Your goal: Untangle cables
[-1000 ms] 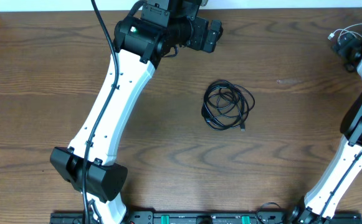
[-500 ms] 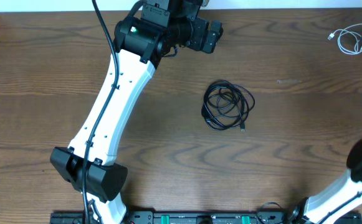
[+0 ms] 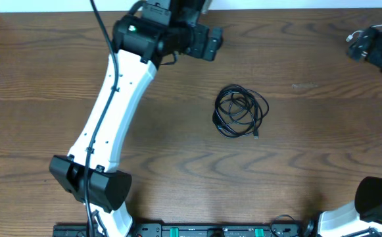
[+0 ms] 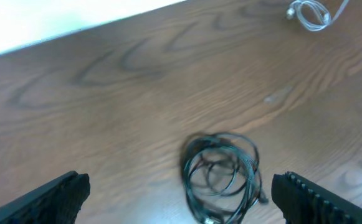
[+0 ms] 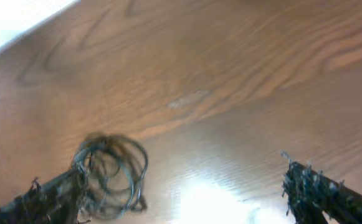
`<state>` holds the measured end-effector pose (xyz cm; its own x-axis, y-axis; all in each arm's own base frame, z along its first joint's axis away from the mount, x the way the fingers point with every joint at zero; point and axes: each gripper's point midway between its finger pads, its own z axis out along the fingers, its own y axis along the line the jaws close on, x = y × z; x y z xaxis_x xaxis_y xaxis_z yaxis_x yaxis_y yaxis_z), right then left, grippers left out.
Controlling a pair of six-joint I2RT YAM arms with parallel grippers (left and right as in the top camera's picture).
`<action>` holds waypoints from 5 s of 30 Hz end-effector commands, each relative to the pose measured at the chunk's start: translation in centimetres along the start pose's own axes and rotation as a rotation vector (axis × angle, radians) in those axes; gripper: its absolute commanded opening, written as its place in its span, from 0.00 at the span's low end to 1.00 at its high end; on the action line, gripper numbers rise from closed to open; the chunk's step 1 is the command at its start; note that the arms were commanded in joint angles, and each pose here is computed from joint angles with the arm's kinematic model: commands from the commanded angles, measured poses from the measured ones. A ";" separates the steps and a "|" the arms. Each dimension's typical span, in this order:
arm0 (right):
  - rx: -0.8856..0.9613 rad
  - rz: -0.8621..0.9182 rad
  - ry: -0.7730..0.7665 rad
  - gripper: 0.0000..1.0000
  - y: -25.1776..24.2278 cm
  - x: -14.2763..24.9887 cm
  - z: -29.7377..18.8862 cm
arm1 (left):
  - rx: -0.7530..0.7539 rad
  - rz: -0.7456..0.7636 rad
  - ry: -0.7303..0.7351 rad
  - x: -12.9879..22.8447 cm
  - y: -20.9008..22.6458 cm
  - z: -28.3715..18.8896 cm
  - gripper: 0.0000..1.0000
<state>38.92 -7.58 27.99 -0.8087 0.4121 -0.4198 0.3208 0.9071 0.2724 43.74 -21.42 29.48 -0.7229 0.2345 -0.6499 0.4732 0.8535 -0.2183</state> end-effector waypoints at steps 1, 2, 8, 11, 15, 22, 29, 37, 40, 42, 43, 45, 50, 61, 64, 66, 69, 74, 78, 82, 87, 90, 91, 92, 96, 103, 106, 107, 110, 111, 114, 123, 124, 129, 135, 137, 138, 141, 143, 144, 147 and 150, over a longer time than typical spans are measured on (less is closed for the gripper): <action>-0.054 -0.115 0.023 0.99 3.2 1.2 -0.1 | -0.005 -0.043 0.019 0.5 1.4 -1.0 0.98; -0.061 -0.132 0.030 0.99 3.9 1.4 0.0 | -0.010 -0.053 0.034 0.8 1.8 -1.1 0.98; -0.102 -0.224 0.090 0.99 7.6 3.6 1.8 | -0.056 -0.148 0.051 1.5 4.6 -1.8 0.98; -0.114 -0.249 0.112 0.99 8.7 4.5 3.2 | -0.079 -0.197 0.046 1.6 6.2 -2.2 0.98; -0.124 -0.252 0.132 0.99 9.4 5.4 5.3 | -0.103 -0.232 0.052 2.1 8.0 -2.5 0.98; -0.147 -0.286 0.157 0.99 10.5 7.0 7.6 | -0.124 -0.282 0.068 2.8 9.7 -2.3 0.99; -0.165 -0.305 0.167 0.99 11.3 7.7 8.4 | -0.125 -0.312 0.087 3.2 10.1 -1.4 0.99; -0.170 -0.316 0.174 0.99 11.7 8.1 8.4 | -0.124 -0.352 0.177 5.2 10.6 0.6 0.99; -0.172 -0.325 0.178 0.99 12.0 8.3 8.4 | -0.125 -0.368 0.224 6.4 10.7 1.2 0.99; -0.172 -0.326 0.182 0.99 12.0 8.5 8.4 | -0.125 -0.380 0.262 7.4 10.9 2.1 0.99; -0.172 -0.325 0.184 0.99 12.0 8.5 8.4 | -0.125 -0.384 0.273 7.7 11.0 2.5 1.00; -0.171 -0.325 0.188 0.99 12.0 8.6 8.5 | -0.125 -0.392 0.299 8.3 11.2 3.1 0.98; -0.185 -0.332 0.215 0.99 12.5 9.4 8.4 | -0.125 -0.398 0.322 8.9 11.2 3.4 0.97; -0.212 -0.387 0.261 0.99 14.5 11.6 8.3 | -0.125 -0.403 0.353 9.9 11.2 3.6 0.97; -0.201 -0.380 0.300 0.99 14.1 12.4 8.1 | -0.123 -0.397 0.358 10.0 11.1 3.6 0.98; -0.196 -0.380 0.316 0.99 14.0 12.8 8.0 | -0.123 -0.396 0.367 10.2 11.1 3.5 0.98; -0.206 -0.377 0.338 0.99 14.1 13.3 7.8 | -0.116 -0.374 0.395 10.8 10.9 3.3 0.98; -0.210 -0.380 0.364 0.99 14.2 14.0 7.6 | -0.115 -0.375 0.414 11.2 10.8 3.1 0.98; -0.213 -0.390 0.365 0.99 14.4 14.2 7.6 | -0.115 -0.375 0.414 11.2 10.8 3.1 0.98; -0.220 -0.410 0.372 0.99 15.1 14.7 7.5 | -0.115 -0.375 0.413 11.2 10.8 3.1 0.98; -0.223 -0.413 0.368 0.99 15.3 14.8 7.6 | -0.115 -0.375 0.413 11.2 10.8 3.1 0.98; -0.241 -0.436 0.345 0.99 16.3 14.7 7.7 | -0.115 -0.375 0.414 11.2 10.8 3.1 0.98; -0.248 -0.445 0.339 0.99 16.7 14.8 7.7 | -0.115 -0.374 0.412 11.2 10.8 3.2 0.98; -0.250 -0.444 0.334 0.99 16.9 14.7 7.7 | -0.115 -0.373 0.409 11.1 10.8 3.2 0.98; -0.256 -0.446 0.314 0.99 17.2 14.4 7.8 | -0.115 -0.367 0.392 10.7 10.9 3.4 0.98; -0.266 -0.458 0.290 0.99 17.8 14.0 7.9 | -0.116 -0.382 0.406 11.7 11.2 4.3 0.98; -0.269 -0.460 0.283 0.99 17.9 13.9 8.0 | -0.118 -0.409 0.444 13.2 11.2 4.9 0.98; -0.270 -0.460 0.280 0.99 17.9 13.8 8.0 | -0.119 -0.417 0.452 13.6 11.3 5.2 0.98; -0.277 -0.463 0.265 0.99 18.2 13.5 8.0 | -0.071 -0.434 0.462 14.4 10.7 6.1 0.96; -0.278 -0.463 0.264 0.99 18.2 13.5 8.0 | -0.051 -0.440 0.463 14.5 10.4 6.4 0.95; -0.275 -0.461 0.269 0.99 18.2 13.6 8.2 | -0.034 -0.439 0.470 15.2 9.9 7.2 0.94; -0.243 -0.455 0.263 0.99 17.6 13.4 8.4 | 0.111 -0.378 0.450 15.3 4.3 10.6 0.94; -0.242 -0.452 0.263 0.99 17.6 13.4 8.4 | 0.117 -0.369 0.445 15.1 3.7 10.9 0.93; -0.227 -0.454 0.257 0.99 17.4 13.2 8.5 | 0.140 -0.322 0.425 14.6 0.8 12.5 0.87; -0.148 -0.453 0.250 0.99 16.0 13.0 8.8 | 0.143 -0.310 0.494 16.8 -0.1 15.0 0.75; -0.097 -0.442 0.230 0.99 15.1 12.3 8.9 | 0.143 -0.312 0.498 17.2 0.2 15.9 0.74; -0.083 -0.439 0.224 0.99 14.8 12.1 9.0 | 0.144 -0.310 0.494 17.2 0.3 16.4 0.71; -0.069 -0.426 0.217 0.99 14.2 11.6 9.1 | 0.145 -0.306 0.505 17.9 0.3 17.8 0.64; -0.063 -0.413 0.216 0.99 13.7 11.3 9.1 | 0.146 -0.304 0.534 18.9 0.0 18.5 0.56; -0.060 -0.405 0.217 0.99 13.5 11.2 9.1 | 0.147 -0.302 0.545 19.3 -0.2 18.8 0.55; -0.057 -0.400 0.216 0.99 13.3 11.1 9.1 | 0.142 -0.289 0.558 19.8 -0.7 19.1 0.50; -0.057 -0.400 0.216 0.99 13.3 11.1 9.1 | 0.130 -0.272 0.568 20.2 -1.1 19.4 0.48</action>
<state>38.71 10.28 19.63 -0.9443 -0.0165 -0.3288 -0.0814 0.9794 0.1847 39.06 -26.27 3.38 -0.9659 0.2400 -0.0968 0.2576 0.8561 -0.4480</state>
